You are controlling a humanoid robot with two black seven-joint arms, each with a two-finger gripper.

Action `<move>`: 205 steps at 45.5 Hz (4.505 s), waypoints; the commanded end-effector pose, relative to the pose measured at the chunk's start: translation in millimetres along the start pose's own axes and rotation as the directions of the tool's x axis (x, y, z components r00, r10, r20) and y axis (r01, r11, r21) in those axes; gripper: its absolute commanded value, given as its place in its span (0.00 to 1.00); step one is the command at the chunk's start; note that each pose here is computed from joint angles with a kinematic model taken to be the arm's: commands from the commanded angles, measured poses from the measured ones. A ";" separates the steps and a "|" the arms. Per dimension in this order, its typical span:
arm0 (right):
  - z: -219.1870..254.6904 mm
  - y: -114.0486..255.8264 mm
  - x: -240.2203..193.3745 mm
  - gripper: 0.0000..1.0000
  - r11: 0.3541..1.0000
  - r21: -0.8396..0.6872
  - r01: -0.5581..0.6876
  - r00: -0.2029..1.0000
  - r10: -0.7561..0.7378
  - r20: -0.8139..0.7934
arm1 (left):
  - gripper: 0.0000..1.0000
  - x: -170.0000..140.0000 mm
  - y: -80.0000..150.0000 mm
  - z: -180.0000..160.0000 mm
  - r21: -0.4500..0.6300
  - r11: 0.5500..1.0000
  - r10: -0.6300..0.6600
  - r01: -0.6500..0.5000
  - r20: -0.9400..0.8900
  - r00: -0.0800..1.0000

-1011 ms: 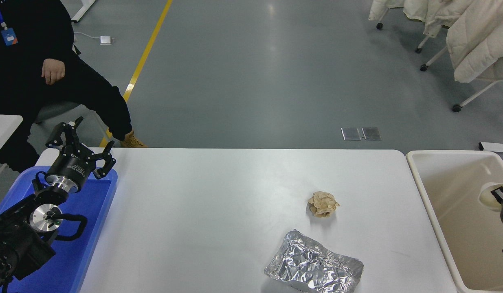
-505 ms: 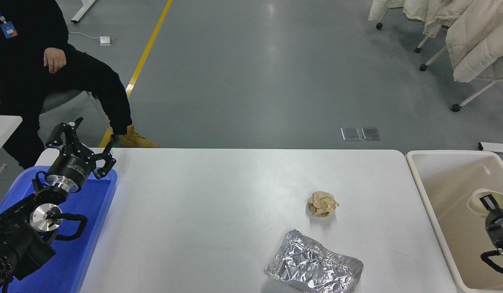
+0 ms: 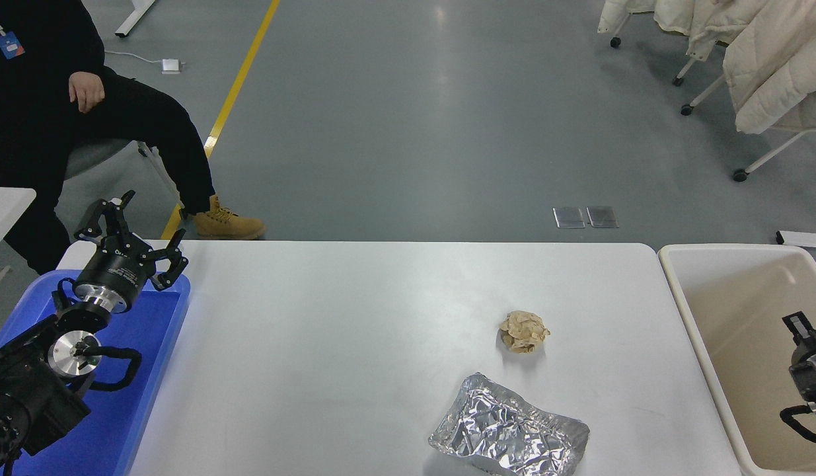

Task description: Clean the table surface

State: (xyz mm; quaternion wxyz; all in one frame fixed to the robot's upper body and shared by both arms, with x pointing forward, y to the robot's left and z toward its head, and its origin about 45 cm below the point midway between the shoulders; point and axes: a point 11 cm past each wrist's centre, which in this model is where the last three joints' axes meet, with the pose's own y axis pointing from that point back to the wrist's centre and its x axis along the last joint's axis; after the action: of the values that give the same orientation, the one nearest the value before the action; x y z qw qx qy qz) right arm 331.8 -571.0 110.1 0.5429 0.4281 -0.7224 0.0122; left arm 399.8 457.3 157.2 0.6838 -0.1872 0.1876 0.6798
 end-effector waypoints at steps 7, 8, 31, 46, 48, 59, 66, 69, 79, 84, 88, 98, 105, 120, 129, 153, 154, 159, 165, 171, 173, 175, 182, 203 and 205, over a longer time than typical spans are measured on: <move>-56.3 -5.6 43.3 1.00 0.994 0.104 -0.032 0.996 0.022 0.089 | 1.00 0.0 0.0 0.0 0.000 1.000 0.000 0.000 0.000 1.000; -62.5 -5.5 46.7 1.00 0.993 0.115 -0.033 0.995 0.022 0.096 | 1.00 0.0 0.0 0.0 0.000 1.000 0.000 0.000 0.000 1.000; -234.2 62.1 17.9 1.00 0.783 0.616 0.087 0.785 -0.435 0.441 | 1.00 0.0 0.0 0.0 0.000 1.000 0.000 0.000 0.000 1.000; -259.5 103.6 -60.1 1.00 0.713 0.685 0.148 0.513 -0.647 0.563 | 1.00 0.0 0.0 0.0 0.000 1.000 0.000 0.000 0.000 1.000; -256.4 105.8 -71.7 1.00 0.718 0.681 0.145 0.464 -0.657 0.594 | 1.00 0.0 0.0 0.0 0.000 1.000 0.000 0.000 0.000 1.000; -255.5 138.4 -135.1 1.00 0.679 0.732 0.061 0.318 -0.708 0.630 | 1.00 0.0 0.0 0.0 0.000 1.000 0.000 0.000 0.000 1.000; -257.0 153.8 -157.7 1.00 0.668 0.743 0.047 0.270 -0.724 0.634 | 1.00 0.0 0.0 0.0 0.000 1.000 0.000 0.000 0.000 1.000; -259.1 161.1 -168.7 1.00 0.670 0.740 0.055 0.234 -0.729 0.643 | 1.00 0.0 0.0 0.0 0.000 1.000 0.000 0.000 0.000 1.000; -251.9 161.1 -186.4 1.00 0.709 0.701 0.074 0.186 -0.700 0.689 | 1.00 0.0 0.0 0.0 0.000 1.000 0.000 0.000 0.000 1.000; -247.2 155.8 -185.2 1.00 0.723 0.687 0.073 0.192 -0.686 0.702 | 1.00 0.0 0.0 0.0 0.000 1.000 0.000 0.000 0.000 1.000; -244.5 153.8 -185.5 1.00 0.727 0.683 0.074 0.197 -0.682 0.704 | 1.00 0.0 0.0 0.0 0.000 1.000 0.000 0.000 0.000 1.000; -246.7 156.8 -187.7 1.00 0.722 0.687 0.078 0.189 -0.688 0.701 | 1.00 0.0 0.0 0.0 0.000 1.000 0.000 0.000 0.000 1.000; -249.3 161.6 -189.9 1.00 0.699 0.709 0.093 0.204 -0.710 0.674 | 1.00 0.0 0.0 0.0 0.000 1.000 0.000 0.000 0.000 1.000; -244.9 176.0 -206.3 1.00 0.536 0.797 0.278 0.499 -0.790 0.357 | 1.00 0.0 0.0 0.0 0.000 1.000 0.000 0.000 0.000 1.000; -228.1 165.2 -174.1 1.00 0.466 0.803 0.372 0.636 -0.758 0.145 | 1.00 0.0 0.0 0.0 0.000 1.000 0.000 0.000 0.000 1.000; -114.1 121.2 -54.6 1.00 0.522 0.647 0.556 0.815 -0.495 -0.300 | 1.00 -0.5 -0.6 0.5 -0.001 1.000 -0.001 0.001 0.000 1.000; -111.4 120.5 -48.1 1.00 0.530 0.646 0.549 0.820 -0.491 -0.295 | 1.00 -0.6 -0.6 0.5 -0.001 1.000 -0.003 0.003 -0.001 1.000; -100.5 125.7 -14.6 1.00 0.555 0.650 0.519 0.838 -0.478 -0.262 | 1.00 -0.6 -0.6 0.5 -0.001 1.000 -0.003 0.003 -0.001 1.000; -94.3 150.0 10.0 1.00 0.535 0.671 0.513 0.833 -0.499 -0.239 | 1.00 -0.6 -0.6 0.5 -0.001 1.000 -0.003 0.003 -0.001 1.000; -73.5 165.7 4.8 1.00 0.522 0.634 0.571 0.796 -0.541 -0.272 | 1.00 -0.5 -0.6 0.5 -0.001 1.000 -0.001 0.001 0.000 1.000; -59.6 166.7 4.7 1.00 0.532 0.599 0.598 0.785 -0.542 -0.301 | 1.00 -0.6 -0.6 0.5 -0.001 1.000 -0.003 0.003 -0.001 1.000; -50.0 169.0 4.1 1.00 0.528 0.572 0.628 0.768 -0.538 -0.346 | 1.00 -0.2 0.0 0.0 0.000 1.000 -0.001 0.001 -0.001 1.000; -5.4 171.0 5.1 1.00 0.552 0.397 0.733 0.676 -0.535 -0.506 | 1.00 -0.6 -0.6 0.5 -0.001 1.000 -0.003 0.003 -0.001 1.000; 41.3 225.8 -27.5 1.00 0.478 0.055 0.877 0.430 -0.726 -0.537 | 1.00 -0.2 0.0 0.0 0.000 1.000 -0.001 0.001 -0.001 1.000; 40.1 228.1 -31.4 1.00 0.474 0.043 0.879 0.420 -0.730 -0.540 | 1.00 -0.2 -0.1 0.2 -0.001 1.000 -0.001 0.001 -0.002 1.000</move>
State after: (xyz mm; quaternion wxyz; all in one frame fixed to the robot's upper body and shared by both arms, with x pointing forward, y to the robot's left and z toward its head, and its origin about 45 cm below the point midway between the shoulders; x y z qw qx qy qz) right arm 185.2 -453.3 175.9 0.5308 0.7878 -0.3123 0.0107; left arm 400.0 457.1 157.5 0.6842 -0.1877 0.1874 0.6793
